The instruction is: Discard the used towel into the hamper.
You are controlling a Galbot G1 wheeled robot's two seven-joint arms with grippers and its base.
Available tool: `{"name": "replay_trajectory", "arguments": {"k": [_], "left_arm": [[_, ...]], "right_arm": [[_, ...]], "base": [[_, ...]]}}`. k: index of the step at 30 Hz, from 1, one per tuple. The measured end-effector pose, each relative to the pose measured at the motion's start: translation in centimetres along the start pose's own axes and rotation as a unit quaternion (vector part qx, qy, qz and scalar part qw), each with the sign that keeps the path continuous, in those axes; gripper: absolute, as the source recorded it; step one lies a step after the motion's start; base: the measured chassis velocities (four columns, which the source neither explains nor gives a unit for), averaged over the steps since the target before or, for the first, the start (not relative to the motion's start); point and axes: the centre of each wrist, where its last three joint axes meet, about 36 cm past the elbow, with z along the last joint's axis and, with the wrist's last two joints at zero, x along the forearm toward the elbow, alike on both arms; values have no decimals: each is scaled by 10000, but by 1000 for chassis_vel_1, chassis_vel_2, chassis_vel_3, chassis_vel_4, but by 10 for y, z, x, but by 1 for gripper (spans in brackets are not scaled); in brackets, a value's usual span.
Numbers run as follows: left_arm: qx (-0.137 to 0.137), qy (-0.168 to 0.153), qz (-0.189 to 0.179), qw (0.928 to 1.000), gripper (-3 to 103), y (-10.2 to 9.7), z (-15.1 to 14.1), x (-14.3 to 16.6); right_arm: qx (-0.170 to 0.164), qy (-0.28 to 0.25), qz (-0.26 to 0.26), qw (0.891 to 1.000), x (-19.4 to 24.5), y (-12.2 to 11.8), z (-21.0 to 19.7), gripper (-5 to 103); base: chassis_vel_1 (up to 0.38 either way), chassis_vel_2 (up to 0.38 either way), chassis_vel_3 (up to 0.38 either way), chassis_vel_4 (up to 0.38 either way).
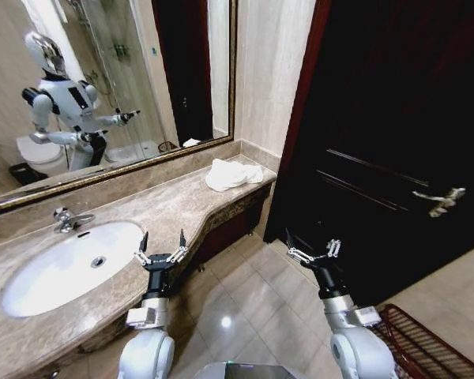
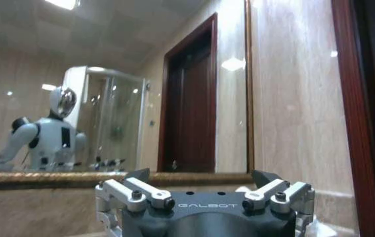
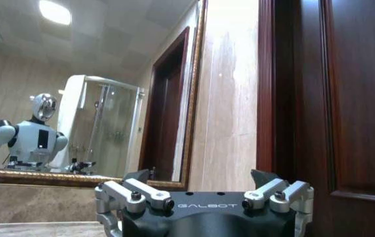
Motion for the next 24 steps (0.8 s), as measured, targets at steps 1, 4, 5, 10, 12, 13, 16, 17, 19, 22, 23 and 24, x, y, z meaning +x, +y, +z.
{"name": "replay_trajectory", "arguments": {"k": [1, 4, 5, 10, 12, 13, 16, 17, 19, 22, 23, 24], "left_arm": [[5, -45, 13, 10000, 100, 1, 2, -1], [42, -83, 2, 10000, 100, 1, 2, -1], [44, -95, -3, 9999, 100, 1, 2, -2], [-468, -457, 140, 9978, 100, 15, -2, -8], [-494, -580, 217, 9969, 100, 21, -5, -10], [-494, -580, 217, 9969, 100, 21, -5, -10], [-658, -783, 368, 9941, 100, 30, -7, -13], [-658, -783, 368, 9941, 100, 30, -7, -13], [-565, -558, 439, 9959, 100, 27, -7, -14], [-314, -314, 433, 9981, 100, 22, -6, -14], [3, -94, 435, 9990, 100, 15, -6, -16], [114, 0, 431, 9990, 100, 12, -6, -17]], "right_arm": [[1, 2, -1, 10000, 0, 0, 0, 100], [3, 8, -5, 10000, 0, 0, 0, 100], [4, 12, -6, 10000, 1, 0, 0, 100], [7, 22, -19, 10000, 1, 1, 1, 100], [-12, -19, -15, 10000, 0, 3, 4, 100], [-12, -19, -15, 10000, 0, 3, 4, 100], [-57, -116, 23, 9999, 0, 6, 7, 100], [-57, -116, 23, 9999, 0, 6, 7, 100], [-58, -136, 20, 9999, 1, 6, 8, 100], [-28, -131, -11, 9999, 2, 5, 7, 100], [3, -129, -37, 9999, 4, 5, 5, 100], [18, -121, -48, 9999, 4, 5, 4, 100]], "base": [[-149, 127, 131, -149], [-154, 125, 141, -165], [-186, 167, 149, -196], [-198, 191, 198, -212], [-219, 220, 238, -237], [-221, 220, 238, -236], [-231, 235, 230, -234], [-229, 233, 220, -212], [-163, 181, 152, -197], [-120, 138, 82, -8], [-87, 45, -17, -24], [0, 0, 0, 0]]}}
